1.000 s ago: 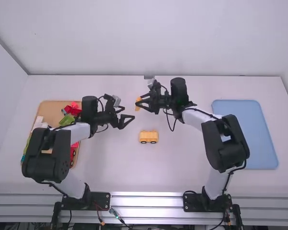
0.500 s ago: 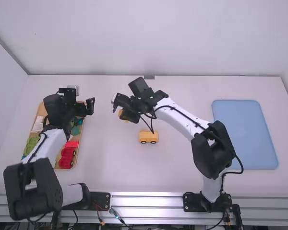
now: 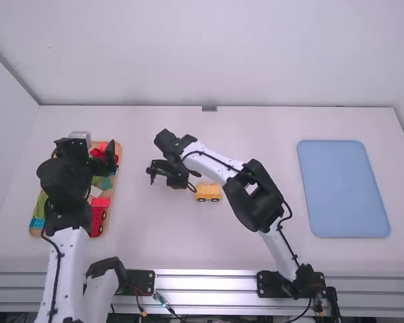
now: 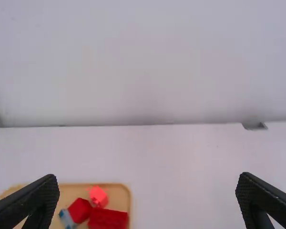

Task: Assemble lego blocks to make yellow taxi

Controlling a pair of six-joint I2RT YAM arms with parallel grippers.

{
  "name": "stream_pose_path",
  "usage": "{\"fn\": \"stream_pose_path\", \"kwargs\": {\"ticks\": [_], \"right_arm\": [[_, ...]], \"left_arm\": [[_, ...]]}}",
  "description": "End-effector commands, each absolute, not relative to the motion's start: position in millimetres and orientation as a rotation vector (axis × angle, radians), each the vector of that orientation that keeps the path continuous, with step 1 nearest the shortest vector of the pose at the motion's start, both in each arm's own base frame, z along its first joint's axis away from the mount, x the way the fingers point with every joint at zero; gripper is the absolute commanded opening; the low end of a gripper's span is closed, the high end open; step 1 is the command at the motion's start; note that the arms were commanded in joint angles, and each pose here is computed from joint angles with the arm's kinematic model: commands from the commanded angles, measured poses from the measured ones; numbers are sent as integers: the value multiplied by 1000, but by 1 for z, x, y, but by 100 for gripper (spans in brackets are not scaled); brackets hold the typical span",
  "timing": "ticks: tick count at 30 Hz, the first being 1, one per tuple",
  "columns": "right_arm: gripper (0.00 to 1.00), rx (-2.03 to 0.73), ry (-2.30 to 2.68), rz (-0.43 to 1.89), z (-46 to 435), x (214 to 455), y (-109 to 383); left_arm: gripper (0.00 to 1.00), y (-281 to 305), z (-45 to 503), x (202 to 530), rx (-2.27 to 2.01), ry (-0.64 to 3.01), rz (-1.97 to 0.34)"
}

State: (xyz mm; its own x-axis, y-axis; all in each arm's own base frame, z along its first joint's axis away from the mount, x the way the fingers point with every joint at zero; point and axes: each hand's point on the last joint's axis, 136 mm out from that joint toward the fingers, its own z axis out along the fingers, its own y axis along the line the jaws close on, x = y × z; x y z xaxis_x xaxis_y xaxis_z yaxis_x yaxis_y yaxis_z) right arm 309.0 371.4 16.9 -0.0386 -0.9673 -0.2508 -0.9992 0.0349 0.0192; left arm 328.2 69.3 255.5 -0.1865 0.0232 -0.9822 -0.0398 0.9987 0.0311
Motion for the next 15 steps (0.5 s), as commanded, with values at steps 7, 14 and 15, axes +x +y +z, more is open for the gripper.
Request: {"fn": "stream_pose_path", "kwargs": {"ticks": [7,14,15], "right_arm": [[0,-2160,2046,221,10,304,379],[0,-2161,2092,232,-13,305,376],[0,-2171,2091,232,-16,303,377]], "left_arm": [[99,80,270,294,-108,1653,125],[99,76,267,291,-97,1648,118],[99,75,267,291,-96,1650,116]]}}
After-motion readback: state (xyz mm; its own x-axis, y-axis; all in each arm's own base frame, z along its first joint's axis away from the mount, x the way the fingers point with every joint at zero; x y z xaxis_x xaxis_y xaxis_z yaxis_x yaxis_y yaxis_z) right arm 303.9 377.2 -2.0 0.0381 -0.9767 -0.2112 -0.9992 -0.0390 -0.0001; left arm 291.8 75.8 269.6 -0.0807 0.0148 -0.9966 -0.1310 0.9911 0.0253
